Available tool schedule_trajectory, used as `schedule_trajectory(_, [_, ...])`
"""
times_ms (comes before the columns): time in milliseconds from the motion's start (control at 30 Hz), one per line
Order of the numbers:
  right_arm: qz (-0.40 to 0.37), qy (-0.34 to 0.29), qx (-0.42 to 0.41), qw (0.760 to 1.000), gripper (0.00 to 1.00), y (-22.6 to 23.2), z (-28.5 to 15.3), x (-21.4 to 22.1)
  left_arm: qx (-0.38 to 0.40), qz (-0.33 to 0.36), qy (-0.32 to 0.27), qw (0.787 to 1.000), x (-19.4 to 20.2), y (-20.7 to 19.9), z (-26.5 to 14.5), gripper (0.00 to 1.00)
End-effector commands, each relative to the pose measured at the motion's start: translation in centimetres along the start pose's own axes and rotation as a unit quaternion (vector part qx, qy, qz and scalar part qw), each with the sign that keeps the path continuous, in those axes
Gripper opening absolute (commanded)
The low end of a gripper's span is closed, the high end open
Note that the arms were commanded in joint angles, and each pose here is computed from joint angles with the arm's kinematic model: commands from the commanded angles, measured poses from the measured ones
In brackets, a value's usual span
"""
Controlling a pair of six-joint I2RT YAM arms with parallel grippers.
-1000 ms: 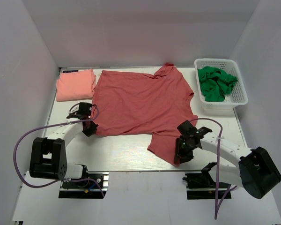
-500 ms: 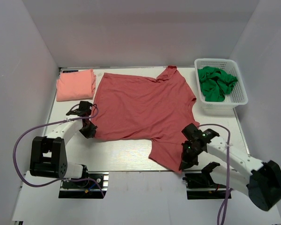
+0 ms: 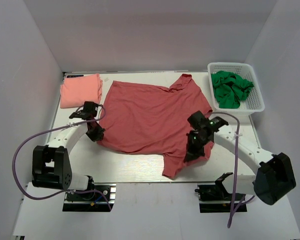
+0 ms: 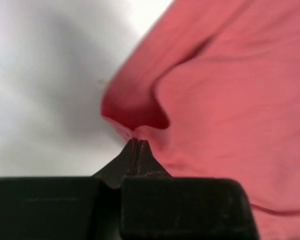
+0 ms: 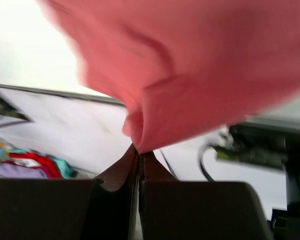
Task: Fold and stack the t-shirts
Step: Grap the side of the flattened tshirt closest away from the robot with both arms, then fold the flattened tshirt in 1/3 of the way
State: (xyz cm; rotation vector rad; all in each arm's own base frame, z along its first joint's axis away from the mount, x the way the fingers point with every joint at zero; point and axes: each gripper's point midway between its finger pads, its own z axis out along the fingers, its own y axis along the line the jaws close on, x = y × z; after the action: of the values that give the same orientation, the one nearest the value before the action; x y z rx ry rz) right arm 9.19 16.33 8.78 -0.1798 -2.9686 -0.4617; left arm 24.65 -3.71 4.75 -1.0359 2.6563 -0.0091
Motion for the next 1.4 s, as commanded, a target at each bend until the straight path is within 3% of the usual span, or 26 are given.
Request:
schedule_trajectory(0, [-0.032, -0.066, -0.021, 0.997, 0.0, 2.2, -2.5, -3.9, 0.053, 0.015, -0.029, 0.998, -2.5, -3.2, -2.1, 0.0])
schedule_trajectory(300, [-0.026, -0.116, -0.058, 0.991, 0.0, 3.8, -6.9, -11.2, 0.069, 0.018, -0.042, 0.997, -7.8, -8.8, -1.8, 0.0])
schedule_trajectory(500, [0.015, -0.159, -0.074, 0.984, 0.0, 2.1, -10.4, -16.8, 0.062, 0.018, -0.047, 0.997, -10.3, -10.8, -0.7, 0.0])
schedule_trajectory(933, [0.062, -0.187, -0.121, 0.973, 0.0, -0.2, -13.6, -23.3, 0.033, 0.022, -0.06, 0.997, -14.0, -13.8, 2.1, 0.0])
schedule_trajectory(1367, [0.059, -0.245, -0.145, 0.957, 0.0, -0.8, -15.1, -28.1, 0.049, -0.011, -0.109, 0.993, -17.0, -15.7, 1.4, 0.0])
